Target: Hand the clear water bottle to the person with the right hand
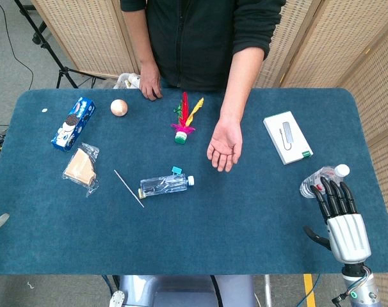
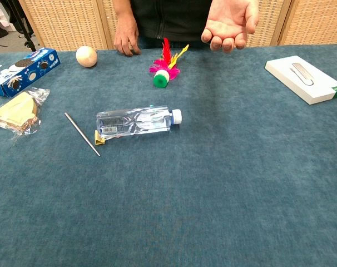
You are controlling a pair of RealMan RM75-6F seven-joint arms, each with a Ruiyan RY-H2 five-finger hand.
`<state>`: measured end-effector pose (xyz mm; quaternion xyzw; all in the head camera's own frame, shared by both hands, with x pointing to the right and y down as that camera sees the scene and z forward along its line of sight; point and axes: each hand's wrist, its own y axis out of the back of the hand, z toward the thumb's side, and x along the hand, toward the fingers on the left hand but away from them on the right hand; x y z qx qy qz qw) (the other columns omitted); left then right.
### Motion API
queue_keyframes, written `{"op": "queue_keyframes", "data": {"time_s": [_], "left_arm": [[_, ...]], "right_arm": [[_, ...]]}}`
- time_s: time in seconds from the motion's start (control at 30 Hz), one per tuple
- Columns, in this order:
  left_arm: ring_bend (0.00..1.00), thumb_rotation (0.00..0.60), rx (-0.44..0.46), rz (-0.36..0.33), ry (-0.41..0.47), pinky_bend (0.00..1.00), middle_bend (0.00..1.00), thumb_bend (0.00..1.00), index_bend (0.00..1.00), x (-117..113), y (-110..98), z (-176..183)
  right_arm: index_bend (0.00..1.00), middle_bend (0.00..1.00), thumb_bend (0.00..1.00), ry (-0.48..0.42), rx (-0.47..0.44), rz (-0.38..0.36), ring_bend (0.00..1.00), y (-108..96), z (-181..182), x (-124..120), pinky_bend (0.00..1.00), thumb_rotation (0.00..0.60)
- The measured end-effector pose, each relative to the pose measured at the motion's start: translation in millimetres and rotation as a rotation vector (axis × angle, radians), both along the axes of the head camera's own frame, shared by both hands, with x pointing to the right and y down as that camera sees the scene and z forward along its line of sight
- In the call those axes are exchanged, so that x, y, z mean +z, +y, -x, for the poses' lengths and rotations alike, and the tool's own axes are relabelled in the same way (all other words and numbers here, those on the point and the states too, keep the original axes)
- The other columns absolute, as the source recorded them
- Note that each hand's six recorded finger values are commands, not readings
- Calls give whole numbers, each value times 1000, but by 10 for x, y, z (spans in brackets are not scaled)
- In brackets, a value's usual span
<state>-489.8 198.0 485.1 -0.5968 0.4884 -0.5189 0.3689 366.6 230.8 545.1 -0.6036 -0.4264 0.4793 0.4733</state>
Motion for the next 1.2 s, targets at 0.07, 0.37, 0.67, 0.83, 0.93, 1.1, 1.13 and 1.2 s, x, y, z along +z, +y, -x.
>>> {"op": "queue_keyframes", "data": {"time_s": [0.07, 0.37, 0.67, 0.83, 0.93, 1.1, 1.13, 1.2], "left_arm": [[0, 600, 3, 5, 4, 0, 0, 0, 0, 5, 8, -7], [0, 600, 14, 28, 17, 0, 0, 0, 0, 34, 22, -27], [0, 600, -4, 52, 19, 0, 0, 0, 0, 88, -29, 15], [0, 600, -16, 64, 14, 0, 0, 0, 0, 123, -53, 39], [0, 600, -31, 76, 8, 0, 0, 0, 0, 161, -82, 70], [0, 600, -39, 97, 2, 0, 0, 0, 0, 222, -128, 82], [0, 600, -39, 100, 2, 0, 0, 0, 0, 232, -132, 83], [0, 600, -42, 109, 1, 0, 0, 0, 0, 258, -146, 88]], "right_arm": [[83, 0, 0, -3, 0, 5, 0, -3, -7, 4, 34, 600], [176, 125, 0, -99, -52, 115, 13, 29, 125, 181, 76, 600], [245, 174, 7, -232, -259, 285, 33, -101, 801, 762, 117, 600], [245, 174, 44, -240, -360, 301, 33, -311, 1244, 995, 117, 600], [245, 174, 55, -247, -405, 310, 33, -413, 1538, 1099, 117, 600], [245, 173, 96, -235, -452, 316, 33, -576, 2003, 1251, 118, 600], [245, 173, 100, -228, -457, 320, 33, -611, 2094, 1297, 118, 600], [245, 171, 106, -222, -458, 333, 33, -669, 2228, 1375, 118, 600]]}}
